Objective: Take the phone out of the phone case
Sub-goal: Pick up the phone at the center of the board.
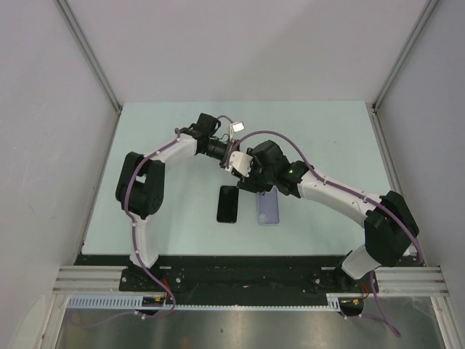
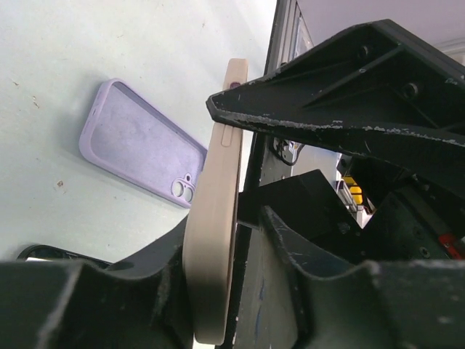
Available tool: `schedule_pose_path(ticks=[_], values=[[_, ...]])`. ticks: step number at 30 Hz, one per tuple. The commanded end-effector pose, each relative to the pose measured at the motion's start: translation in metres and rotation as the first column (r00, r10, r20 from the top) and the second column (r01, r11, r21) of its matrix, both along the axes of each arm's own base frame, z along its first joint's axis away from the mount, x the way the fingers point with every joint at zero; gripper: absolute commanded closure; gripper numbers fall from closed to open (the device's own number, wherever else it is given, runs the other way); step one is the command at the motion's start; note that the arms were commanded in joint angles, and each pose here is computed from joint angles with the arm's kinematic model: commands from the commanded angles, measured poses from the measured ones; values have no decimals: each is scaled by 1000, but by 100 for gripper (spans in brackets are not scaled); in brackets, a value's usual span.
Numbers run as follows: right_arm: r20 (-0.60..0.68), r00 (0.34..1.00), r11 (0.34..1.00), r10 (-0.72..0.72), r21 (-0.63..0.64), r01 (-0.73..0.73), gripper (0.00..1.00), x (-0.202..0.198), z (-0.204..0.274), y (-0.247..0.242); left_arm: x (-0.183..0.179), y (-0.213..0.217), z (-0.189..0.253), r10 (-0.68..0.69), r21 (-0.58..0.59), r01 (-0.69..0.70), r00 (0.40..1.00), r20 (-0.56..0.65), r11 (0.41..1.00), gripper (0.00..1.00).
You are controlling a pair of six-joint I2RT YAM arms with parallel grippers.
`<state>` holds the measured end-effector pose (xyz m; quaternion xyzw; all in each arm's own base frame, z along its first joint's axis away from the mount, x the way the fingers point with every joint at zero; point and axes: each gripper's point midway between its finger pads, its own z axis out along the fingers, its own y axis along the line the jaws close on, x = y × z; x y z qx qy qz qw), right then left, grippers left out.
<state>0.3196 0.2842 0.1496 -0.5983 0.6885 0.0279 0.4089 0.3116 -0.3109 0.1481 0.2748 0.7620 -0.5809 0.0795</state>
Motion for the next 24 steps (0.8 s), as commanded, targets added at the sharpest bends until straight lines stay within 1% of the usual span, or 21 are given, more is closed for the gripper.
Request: schedule_pose_path(ticks=[1,4,6,13,16,17,19,20,22,23,24], values=[[97,995,999,-4,46,-1,50,14,23,11,-3,-5,16,-41,-59,42,999,31,997,63],[99,995,999,-4,45,0,50,14,23,11,-3,-5,15,-41,-55,42,999,33,998,68],[101,995,999,-7,42,2,50,14,23,10,-2,-6,13,-40,-53,41,999,31,998,74],[98,995,999,6,36,-10,50,12,22,10,-1,-7,9,-37,-41,38,999,34,998,82],[104,995,999,9,36,-12,49,11,25,10,-2,-7,8,-38,-39,40,999,34,998,92],[108,994,999,8,35,-12,46,12,26,9,-3,-7,7,-39,-38,40,999,32,998,99],[111,994,999,7,32,-11,41,11,27,8,-4,-6,6,-41,-39,42,999,29,998,100],[120,993,999,8,35,-13,34,11,32,7,-4,-6,7,-42,-40,43,999,33,998,100],[129,991,999,18,27,-21,26,9,35,5,-4,-6,7,-40,-38,42,998,39,998,100],[141,990,999,18,39,-23,20,8,43,4,-3,-5,8,-38,-38,40,998,43,998,100],[140,990,999,22,42,-28,17,6,46,2,-2,-5,10,-35,-37,37,998,53,999,100]])
